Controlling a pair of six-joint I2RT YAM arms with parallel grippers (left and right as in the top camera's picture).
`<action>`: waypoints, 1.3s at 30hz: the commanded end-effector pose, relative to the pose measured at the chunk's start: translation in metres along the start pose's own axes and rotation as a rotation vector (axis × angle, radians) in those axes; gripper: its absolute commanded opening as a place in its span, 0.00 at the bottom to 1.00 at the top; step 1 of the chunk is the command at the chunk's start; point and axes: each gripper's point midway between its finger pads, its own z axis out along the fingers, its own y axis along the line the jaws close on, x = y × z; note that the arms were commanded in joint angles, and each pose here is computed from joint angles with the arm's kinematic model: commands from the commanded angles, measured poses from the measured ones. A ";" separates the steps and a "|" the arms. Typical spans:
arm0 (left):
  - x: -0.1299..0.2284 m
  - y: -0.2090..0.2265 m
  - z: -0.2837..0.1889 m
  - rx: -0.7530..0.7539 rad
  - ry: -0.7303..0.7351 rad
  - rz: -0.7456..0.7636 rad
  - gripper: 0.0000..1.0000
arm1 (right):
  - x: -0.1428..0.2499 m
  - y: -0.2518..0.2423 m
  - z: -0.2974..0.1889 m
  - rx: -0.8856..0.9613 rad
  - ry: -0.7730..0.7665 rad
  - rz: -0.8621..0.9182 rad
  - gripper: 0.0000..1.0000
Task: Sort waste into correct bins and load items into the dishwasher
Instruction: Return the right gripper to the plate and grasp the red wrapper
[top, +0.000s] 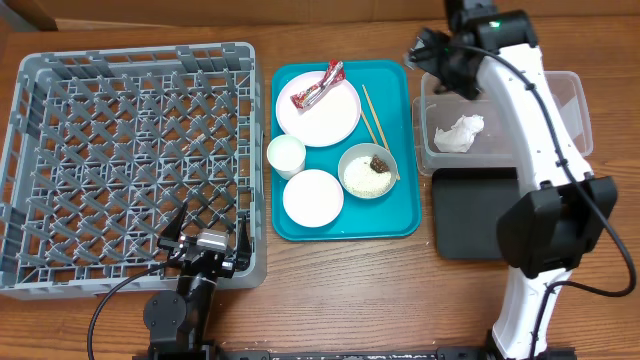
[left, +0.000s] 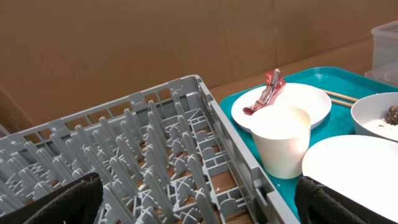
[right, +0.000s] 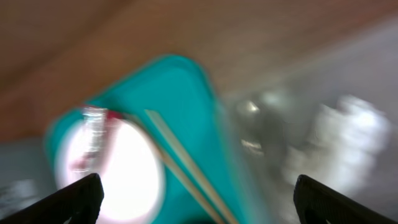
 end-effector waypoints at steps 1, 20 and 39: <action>0.001 0.001 0.000 -0.006 -0.003 0.003 1.00 | 0.022 0.076 -0.025 -0.177 -0.034 -0.075 0.97; 0.001 0.001 0.000 -0.006 -0.003 0.003 1.00 | 0.101 0.115 0.155 -0.098 0.020 -0.037 0.89; 0.001 0.001 0.000 -0.006 -0.003 0.003 1.00 | 0.091 0.150 0.163 -0.221 -0.071 -0.016 0.75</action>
